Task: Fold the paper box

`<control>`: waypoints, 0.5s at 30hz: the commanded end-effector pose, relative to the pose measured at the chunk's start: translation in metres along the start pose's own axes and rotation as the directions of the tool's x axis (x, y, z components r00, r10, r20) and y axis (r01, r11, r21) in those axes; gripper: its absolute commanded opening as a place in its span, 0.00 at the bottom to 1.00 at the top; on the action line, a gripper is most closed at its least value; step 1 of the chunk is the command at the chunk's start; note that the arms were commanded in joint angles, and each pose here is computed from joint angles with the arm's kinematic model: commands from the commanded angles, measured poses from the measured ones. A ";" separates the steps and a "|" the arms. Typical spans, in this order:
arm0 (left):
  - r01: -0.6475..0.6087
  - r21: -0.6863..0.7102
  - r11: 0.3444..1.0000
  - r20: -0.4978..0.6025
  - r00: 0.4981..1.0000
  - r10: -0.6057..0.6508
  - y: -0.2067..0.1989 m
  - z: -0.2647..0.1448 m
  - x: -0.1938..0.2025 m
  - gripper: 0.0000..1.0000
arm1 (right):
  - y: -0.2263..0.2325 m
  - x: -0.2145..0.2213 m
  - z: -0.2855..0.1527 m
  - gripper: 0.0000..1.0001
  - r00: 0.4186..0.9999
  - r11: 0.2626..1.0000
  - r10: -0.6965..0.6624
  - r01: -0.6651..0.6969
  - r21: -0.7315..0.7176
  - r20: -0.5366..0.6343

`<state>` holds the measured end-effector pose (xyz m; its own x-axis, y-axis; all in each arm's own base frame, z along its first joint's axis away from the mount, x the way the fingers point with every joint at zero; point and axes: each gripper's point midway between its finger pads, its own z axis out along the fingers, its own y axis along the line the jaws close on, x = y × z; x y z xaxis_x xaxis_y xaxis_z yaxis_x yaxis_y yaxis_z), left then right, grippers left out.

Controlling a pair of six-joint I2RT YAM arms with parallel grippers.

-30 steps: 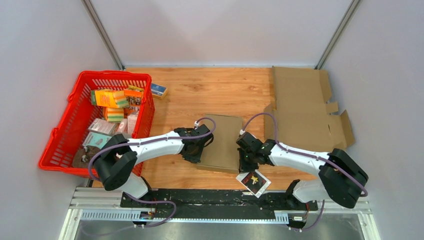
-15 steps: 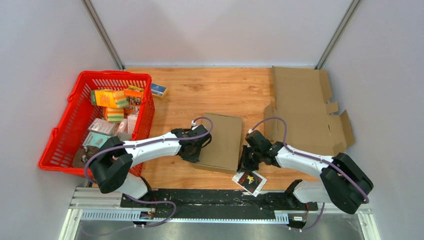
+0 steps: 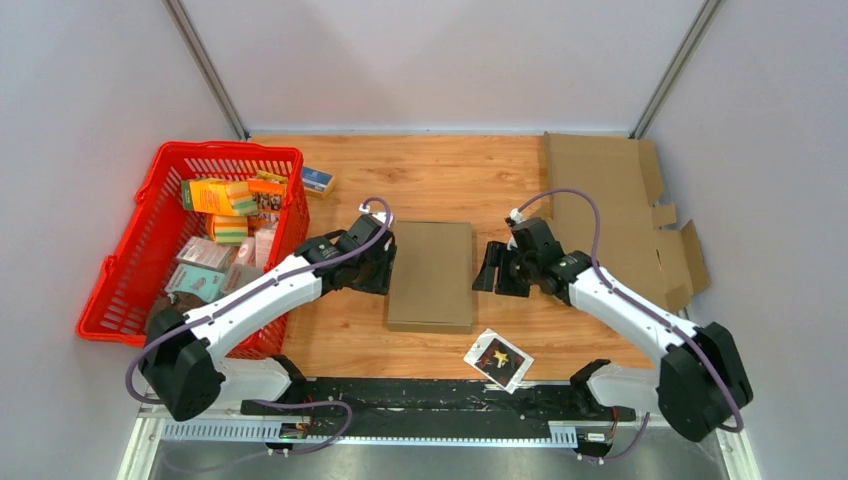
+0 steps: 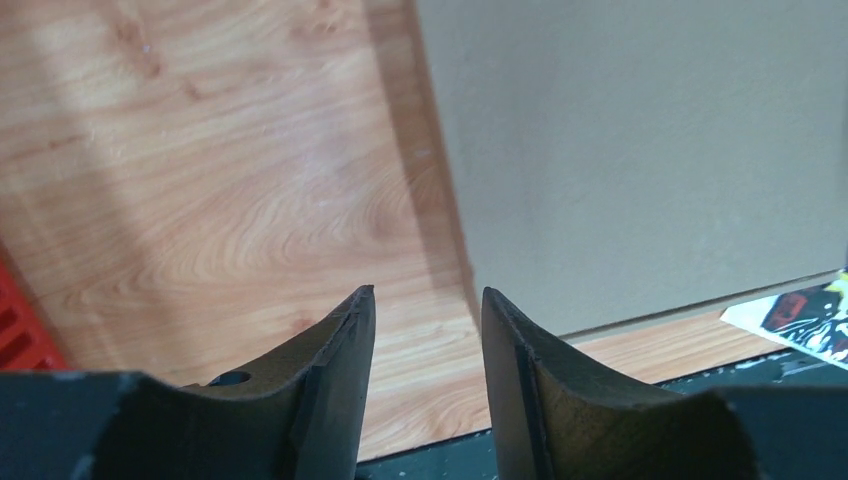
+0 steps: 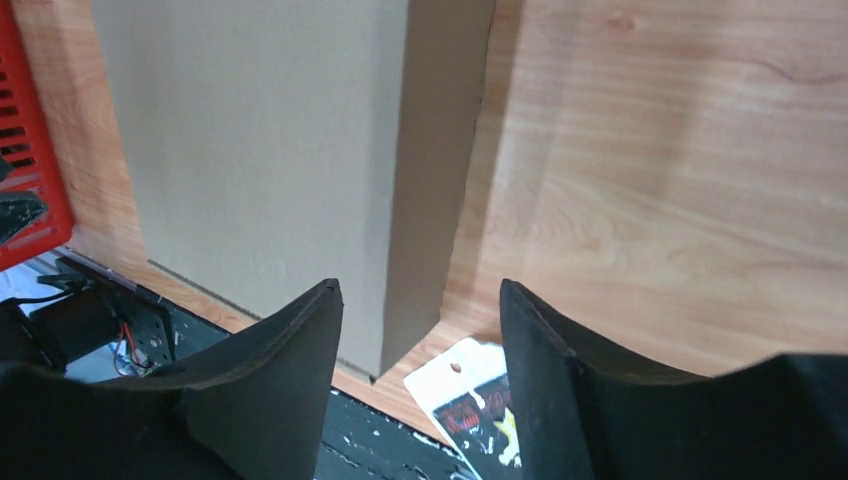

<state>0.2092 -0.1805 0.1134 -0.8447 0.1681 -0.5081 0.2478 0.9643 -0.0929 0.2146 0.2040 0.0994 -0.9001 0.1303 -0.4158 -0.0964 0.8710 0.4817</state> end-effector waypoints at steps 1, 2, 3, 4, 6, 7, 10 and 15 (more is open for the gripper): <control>-0.017 0.078 0.997 0.033 0.999 0.014 -0.020 0.012 -0.033 0.53 | 0.033 -0.030 0.016 0.64 0.999 0.980 -0.047 0.048 -0.195 0.013; -0.009 0.083 0.997 0.031 0.999 0.007 -0.023 0.019 -0.039 0.53 | 0.033 -0.030 0.025 0.65 0.999 0.978 -0.043 0.039 -0.203 -0.014; 0.009 0.087 0.996 0.002 1.000 -0.010 -0.024 0.032 -0.044 0.53 | 0.033 -0.032 0.030 0.64 0.999 0.977 -0.042 0.037 -0.208 -0.023; 0.018 0.096 0.995 -0.017 1.000 -0.016 -0.026 0.038 -0.046 0.53 | 0.039 -0.041 0.034 0.64 0.999 0.971 -0.046 0.045 -0.235 0.001; 0.029 0.118 0.993 -0.042 0.999 -0.024 -0.033 0.055 -0.051 0.53 | 0.034 -0.041 0.050 0.60 0.999 0.972 -0.011 0.000 -0.235 -0.043; 0.043 0.113 0.993 -0.043 0.998 -0.039 -0.031 0.062 -0.056 0.53 | 0.038 -0.047 0.053 0.59 0.999 0.966 -0.010 0.001 -0.257 -0.032; 0.066 0.120 0.991 -0.067 0.996 -0.058 -0.031 0.082 -0.065 0.50 | 0.035 -0.056 0.071 0.55 0.999 0.965 0.022 -0.029 -0.261 -0.032; 0.107 0.120 0.987 -0.036 0.994 -0.103 -0.021 0.101 -0.106 0.45 | 0.046 -0.103 0.095 0.48 1.000 0.960 0.026 -0.022 -0.279 0.013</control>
<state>0.2947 -0.2235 0.0727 -0.9146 0.1135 -0.3880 0.2006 0.9607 -0.1919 0.2832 0.2496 0.0631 -0.9501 0.1275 -0.2846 -0.0918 0.7579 0.6459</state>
